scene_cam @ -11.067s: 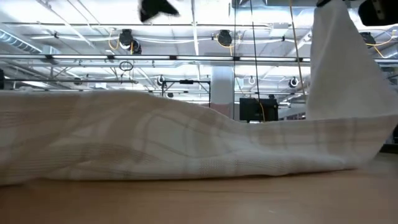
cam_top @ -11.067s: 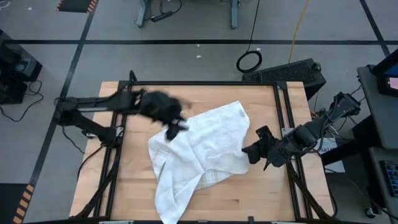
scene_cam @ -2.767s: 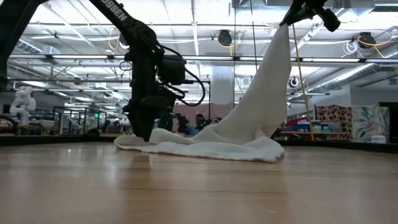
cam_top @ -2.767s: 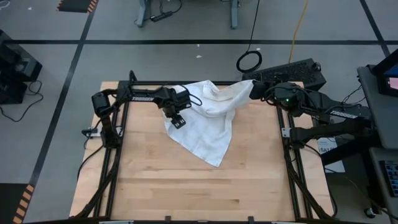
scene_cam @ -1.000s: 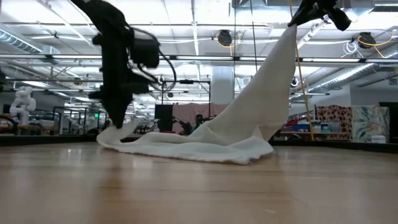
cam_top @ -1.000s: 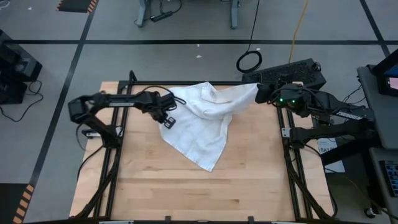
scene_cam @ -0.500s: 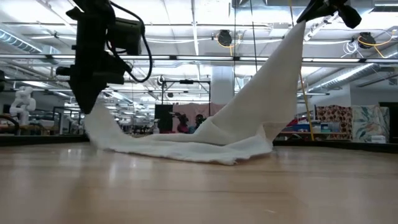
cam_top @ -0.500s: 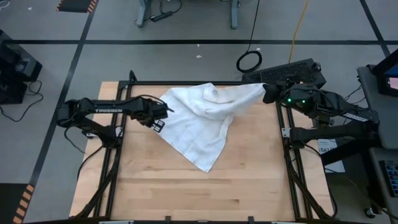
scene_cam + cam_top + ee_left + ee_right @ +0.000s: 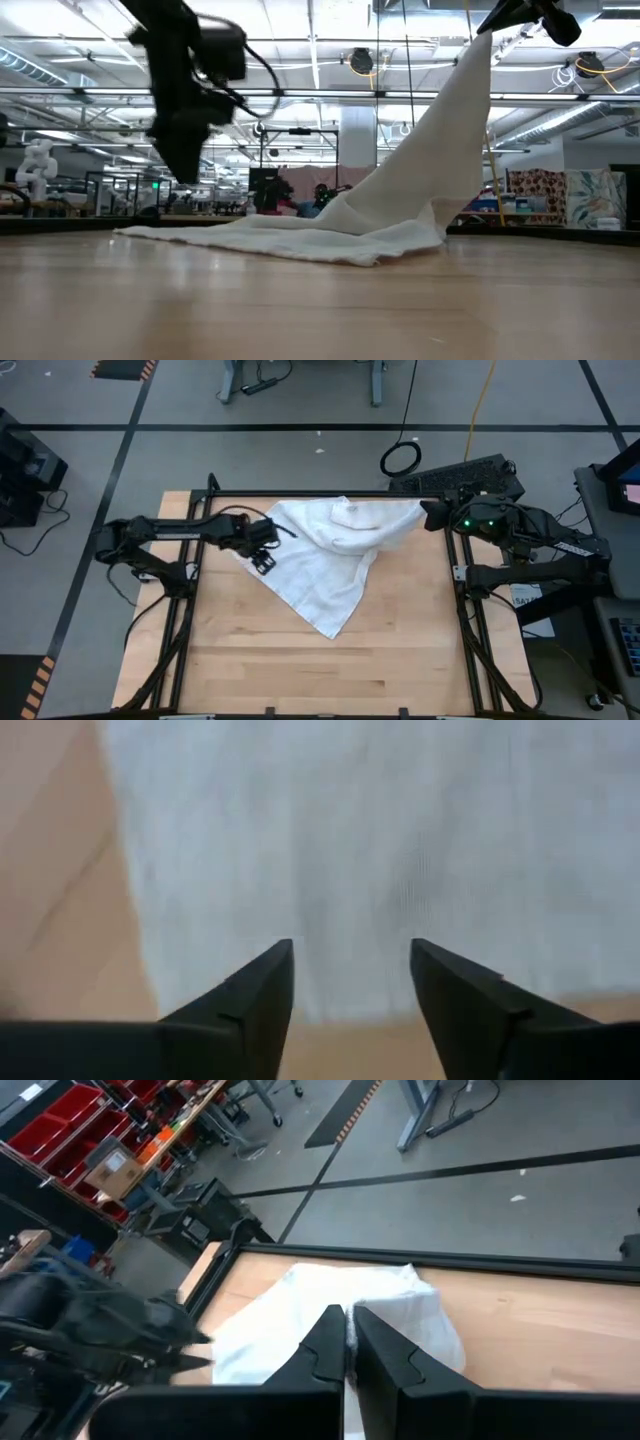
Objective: Roll towel
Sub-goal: Roll the towel
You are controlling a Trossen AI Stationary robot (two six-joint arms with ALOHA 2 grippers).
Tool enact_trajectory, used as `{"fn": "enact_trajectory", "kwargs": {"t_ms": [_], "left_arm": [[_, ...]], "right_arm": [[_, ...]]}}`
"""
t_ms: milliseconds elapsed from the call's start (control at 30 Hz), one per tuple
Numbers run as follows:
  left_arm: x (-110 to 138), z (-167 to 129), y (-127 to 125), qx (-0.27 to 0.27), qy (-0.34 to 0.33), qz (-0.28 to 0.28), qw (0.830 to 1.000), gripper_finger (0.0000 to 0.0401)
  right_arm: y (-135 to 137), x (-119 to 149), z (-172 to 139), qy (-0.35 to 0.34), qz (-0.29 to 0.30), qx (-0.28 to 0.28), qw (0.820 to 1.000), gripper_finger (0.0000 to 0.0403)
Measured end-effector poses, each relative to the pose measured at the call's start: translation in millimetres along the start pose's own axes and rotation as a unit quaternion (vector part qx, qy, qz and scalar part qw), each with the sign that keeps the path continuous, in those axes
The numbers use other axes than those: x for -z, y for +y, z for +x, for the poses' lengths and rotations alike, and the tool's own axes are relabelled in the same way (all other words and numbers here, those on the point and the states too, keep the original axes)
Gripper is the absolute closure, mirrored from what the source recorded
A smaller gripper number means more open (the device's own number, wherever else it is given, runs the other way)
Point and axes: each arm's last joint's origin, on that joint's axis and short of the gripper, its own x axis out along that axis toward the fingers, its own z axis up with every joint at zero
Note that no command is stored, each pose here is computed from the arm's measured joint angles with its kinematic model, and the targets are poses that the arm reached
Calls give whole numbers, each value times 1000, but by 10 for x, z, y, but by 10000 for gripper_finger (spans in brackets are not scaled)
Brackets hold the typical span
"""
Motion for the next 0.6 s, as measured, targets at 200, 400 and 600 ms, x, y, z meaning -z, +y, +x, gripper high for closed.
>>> {"fn": "enact_trajectory", "kwargs": {"t_ms": [200, 400, 600], "left_arm": [[-34, 675, 91, -33, 113, 25, 993, 284], [54, 839, 83, -31, 189, -37, 981, 361], [212, 753, -167, -19, 220, -103, 970, 396]], "right_arm": [[66, -59, 19, -48, 35, -9, 998, 403], [183, -115, 131, -102, 39, -8, 994, 403], [189, -131, 215, -109, 29, 8, 994, 403]]}}
